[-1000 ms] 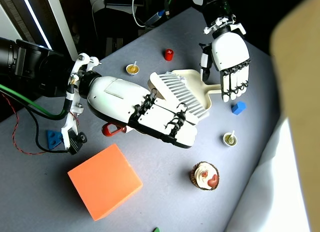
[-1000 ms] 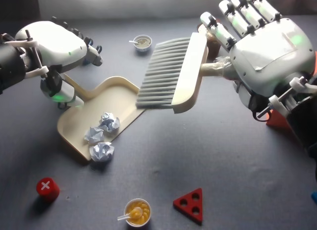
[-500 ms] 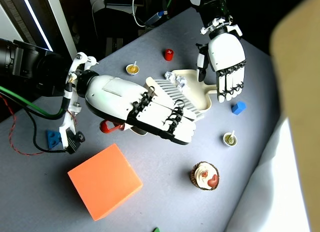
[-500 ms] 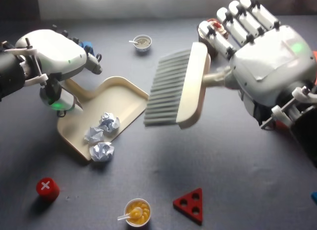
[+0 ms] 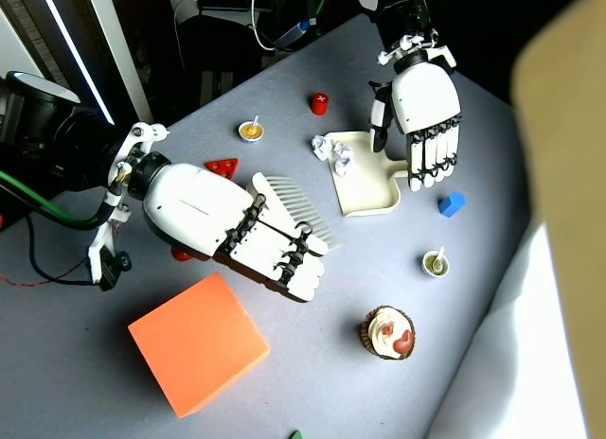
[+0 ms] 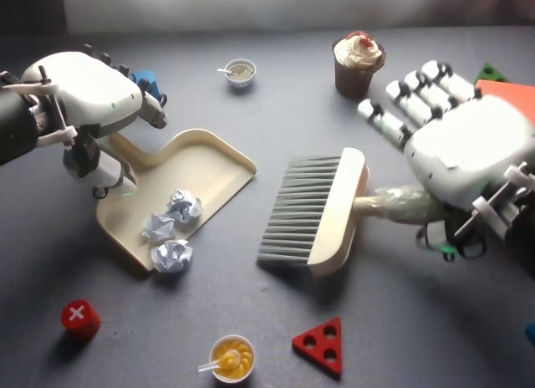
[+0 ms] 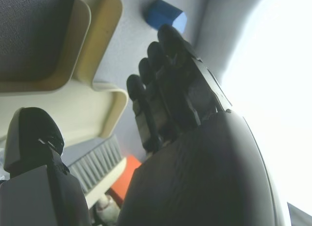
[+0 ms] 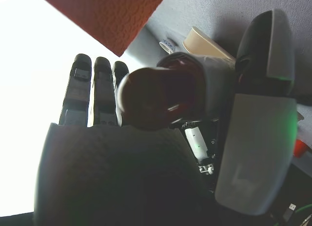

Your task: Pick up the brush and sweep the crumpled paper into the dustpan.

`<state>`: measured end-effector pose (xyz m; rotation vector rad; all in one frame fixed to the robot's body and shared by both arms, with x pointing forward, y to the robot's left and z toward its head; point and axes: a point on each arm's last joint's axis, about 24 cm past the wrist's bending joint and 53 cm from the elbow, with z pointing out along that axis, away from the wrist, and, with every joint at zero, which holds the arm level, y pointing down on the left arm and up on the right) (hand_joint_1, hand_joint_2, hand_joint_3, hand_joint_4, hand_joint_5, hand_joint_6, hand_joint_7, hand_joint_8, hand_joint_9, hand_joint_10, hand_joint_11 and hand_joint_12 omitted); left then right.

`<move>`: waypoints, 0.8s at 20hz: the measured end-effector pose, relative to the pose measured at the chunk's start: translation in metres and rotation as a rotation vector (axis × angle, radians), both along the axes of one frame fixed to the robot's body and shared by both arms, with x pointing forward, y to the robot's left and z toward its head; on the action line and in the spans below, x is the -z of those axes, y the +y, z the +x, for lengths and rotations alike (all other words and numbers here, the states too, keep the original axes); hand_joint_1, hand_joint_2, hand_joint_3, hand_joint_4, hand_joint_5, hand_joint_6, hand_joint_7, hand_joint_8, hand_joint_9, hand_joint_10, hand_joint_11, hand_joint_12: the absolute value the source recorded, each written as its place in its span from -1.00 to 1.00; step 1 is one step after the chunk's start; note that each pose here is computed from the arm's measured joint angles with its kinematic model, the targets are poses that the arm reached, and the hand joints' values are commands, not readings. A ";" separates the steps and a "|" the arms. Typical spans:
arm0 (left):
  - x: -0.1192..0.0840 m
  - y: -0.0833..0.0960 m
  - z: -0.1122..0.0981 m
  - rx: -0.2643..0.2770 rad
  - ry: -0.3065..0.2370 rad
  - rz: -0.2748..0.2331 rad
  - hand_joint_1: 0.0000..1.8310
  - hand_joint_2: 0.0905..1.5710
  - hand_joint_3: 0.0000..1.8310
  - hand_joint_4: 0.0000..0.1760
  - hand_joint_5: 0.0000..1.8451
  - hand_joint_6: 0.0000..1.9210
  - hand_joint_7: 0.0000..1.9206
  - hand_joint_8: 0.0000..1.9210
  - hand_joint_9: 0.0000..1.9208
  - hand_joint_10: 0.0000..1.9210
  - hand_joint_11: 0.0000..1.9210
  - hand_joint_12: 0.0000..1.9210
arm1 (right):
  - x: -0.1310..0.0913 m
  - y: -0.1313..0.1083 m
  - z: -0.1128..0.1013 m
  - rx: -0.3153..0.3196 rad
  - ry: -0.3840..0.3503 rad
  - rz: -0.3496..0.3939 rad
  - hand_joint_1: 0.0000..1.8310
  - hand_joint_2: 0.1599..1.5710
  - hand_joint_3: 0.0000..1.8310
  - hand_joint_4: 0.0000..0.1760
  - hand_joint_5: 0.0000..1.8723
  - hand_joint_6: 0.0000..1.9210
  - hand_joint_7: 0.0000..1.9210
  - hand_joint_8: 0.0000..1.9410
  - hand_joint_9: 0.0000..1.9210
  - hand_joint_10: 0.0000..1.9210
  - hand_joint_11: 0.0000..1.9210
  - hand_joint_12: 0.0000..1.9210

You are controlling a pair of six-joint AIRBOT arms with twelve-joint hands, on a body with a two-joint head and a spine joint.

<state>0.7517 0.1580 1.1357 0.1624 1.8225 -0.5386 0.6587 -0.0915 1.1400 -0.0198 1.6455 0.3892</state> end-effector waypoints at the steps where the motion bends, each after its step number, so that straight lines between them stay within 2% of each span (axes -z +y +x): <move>1: 0.000 0.000 0.000 0.000 0.000 0.000 0.01 0.17 -1.00 -1.00 -0.37 -0.99 -0.41 -0.99 -0.42 -0.99 -0.43 -0.94 | 0.006 0.004 -0.003 -0.021 0.035 0.007 0.28 -0.13 -1.00 1.00 -1.00 -1.00 -1.00 -1.00 -1.00 -1.00 -1.00 -1.00; 3: 0.000 0.000 0.000 0.000 0.000 0.000 0.01 0.16 -1.00 -1.00 -0.37 -1.00 -0.40 -0.99 -0.40 -0.99 -0.41 -0.93 | 0.008 0.008 -0.008 -0.057 0.067 0.016 0.25 -0.15 -1.00 1.00 -1.00 -1.00 -1.00 -1.00 -1.00 -1.00 -1.00 -1.00; 5: -0.002 -0.002 -0.001 0.004 -0.003 0.000 0.01 0.17 -1.00 -1.00 -0.39 -1.00 -0.42 -1.00 -0.41 -1.00 -0.40 -0.93 | 0.002 0.005 -0.010 -0.067 0.067 0.018 0.24 -0.14 -1.00 1.00 -1.00 -1.00 -1.00 -1.00 -1.00 -1.00 -1.00 -1.00; 8: -0.005 0.000 -0.001 0.002 -0.009 0.001 0.00 0.17 -1.00 -1.00 -0.39 -1.00 -0.43 -1.00 -0.43 -1.00 -0.42 -0.94 | -0.010 -0.001 -0.009 -0.075 0.108 0.117 0.17 -0.15 -1.00 1.00 -1.00 -1.00 -1.00 -1.00 -1.00 -1.00 -1.00 -1.00; 11: -0.006 0.001 -0.001 0.001 -0.011 0.001 0.01 0.18 -1.00 -1.00 -0.40 -1.00 -0.44 -1.00 -0.44 -1.00 -0.44 -0.95 | -0.019 -0.007 -0.009 -0.071 0.100 0.134 0.11 -0.17 -1.00 1.00 -1.00 -1.00 -1.00 -1.00 -1.00 -1.00 -1.00 -1.00; 13: -0.006 0.002 -0.001 0.000 -0.011 0.002 0.03 0.17 -1.00 -1.00 -0.39 -1.00 -0.42 -0.99 -0.42 -0.99 -0.42 -0.94 | -0.033 -0.011 -0.007 -0.065 0.080 0.174 0.08 -0.17 -1.00 1.00 -1.00 -1.00 -1.00 -1.00 -1.00 -1.00 -1.00 -1.00; 16: -0.008 0.007 -0.001 -0.006 -0.014 0.006 0.00 0.18 -1.00 -1.00 -0.39 -1.00 -0.43 -1.00 -0.44 -1.00 -0.44 -0.96 | -0.064 -0.023 -0.009 -0.064 -0.014 0.190 0.07 -0.14 -1.00 1.00 -1.00 -1.00 -1.00 -1.00 -1.00 -1.00 -1.00 -1.00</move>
